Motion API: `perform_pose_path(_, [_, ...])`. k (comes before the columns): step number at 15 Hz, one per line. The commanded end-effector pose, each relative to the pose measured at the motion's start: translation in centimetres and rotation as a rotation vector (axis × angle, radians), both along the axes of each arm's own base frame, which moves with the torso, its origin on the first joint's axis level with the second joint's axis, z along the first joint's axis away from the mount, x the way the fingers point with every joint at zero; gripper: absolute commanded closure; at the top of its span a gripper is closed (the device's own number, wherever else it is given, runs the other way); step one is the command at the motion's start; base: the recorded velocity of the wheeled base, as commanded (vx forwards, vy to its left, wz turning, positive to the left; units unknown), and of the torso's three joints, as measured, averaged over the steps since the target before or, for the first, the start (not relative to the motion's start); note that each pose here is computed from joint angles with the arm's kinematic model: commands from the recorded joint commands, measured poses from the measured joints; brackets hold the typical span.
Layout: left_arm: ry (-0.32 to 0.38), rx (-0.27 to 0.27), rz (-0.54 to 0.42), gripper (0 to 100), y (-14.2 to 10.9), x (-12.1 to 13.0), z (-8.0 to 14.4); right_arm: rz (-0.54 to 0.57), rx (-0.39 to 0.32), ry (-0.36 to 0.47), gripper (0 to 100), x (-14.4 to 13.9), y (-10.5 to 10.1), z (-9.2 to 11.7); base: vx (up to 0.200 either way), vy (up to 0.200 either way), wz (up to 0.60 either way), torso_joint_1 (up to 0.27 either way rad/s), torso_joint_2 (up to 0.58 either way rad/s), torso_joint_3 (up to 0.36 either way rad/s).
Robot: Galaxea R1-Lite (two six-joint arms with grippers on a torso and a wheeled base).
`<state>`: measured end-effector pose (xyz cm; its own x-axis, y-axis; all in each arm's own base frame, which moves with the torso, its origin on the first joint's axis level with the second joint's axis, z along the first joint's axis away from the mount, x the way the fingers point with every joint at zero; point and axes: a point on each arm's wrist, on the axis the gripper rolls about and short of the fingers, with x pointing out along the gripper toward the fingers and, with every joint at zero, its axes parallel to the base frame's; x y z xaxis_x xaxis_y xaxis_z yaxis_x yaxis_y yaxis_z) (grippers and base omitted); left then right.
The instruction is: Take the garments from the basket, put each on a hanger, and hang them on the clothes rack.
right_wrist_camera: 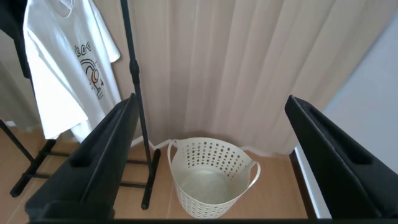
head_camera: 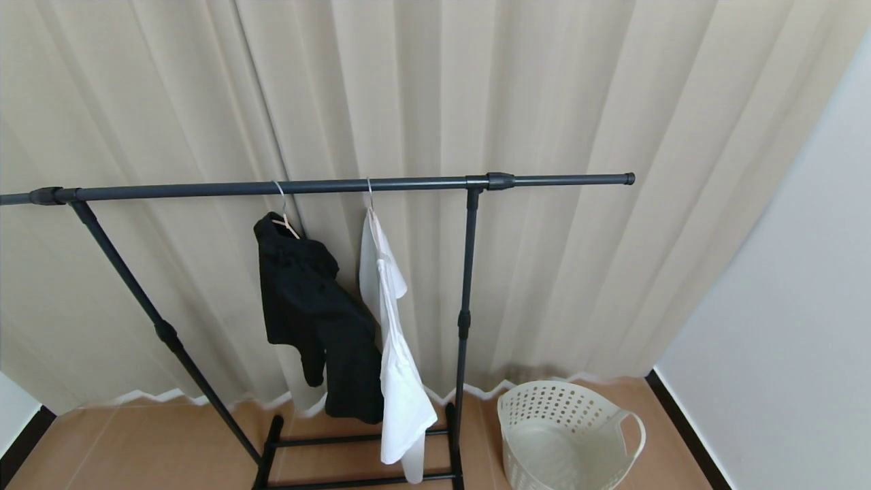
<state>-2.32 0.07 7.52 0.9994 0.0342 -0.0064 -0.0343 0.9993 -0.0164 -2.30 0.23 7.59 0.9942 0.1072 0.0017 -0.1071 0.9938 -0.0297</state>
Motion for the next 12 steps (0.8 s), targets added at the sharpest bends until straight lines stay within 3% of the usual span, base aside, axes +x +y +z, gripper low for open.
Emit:
perform_pose_path(1, [0.001,0.000,0.001,0,0.00,0.01,0.00,0.001,-0.001,0.000,0,0.00,0.00,-0.02,0.000,0.000,0.00,0.000,0.00,0.000])
perform_pose_path(12, [0.001,0.000,0.001,0,0.00,0.01,0.00,0.000,-0.001,-0.001,0,0.00,0.00,-0.01,0.000,0.000,0.00,0.000,0.00,0.000])
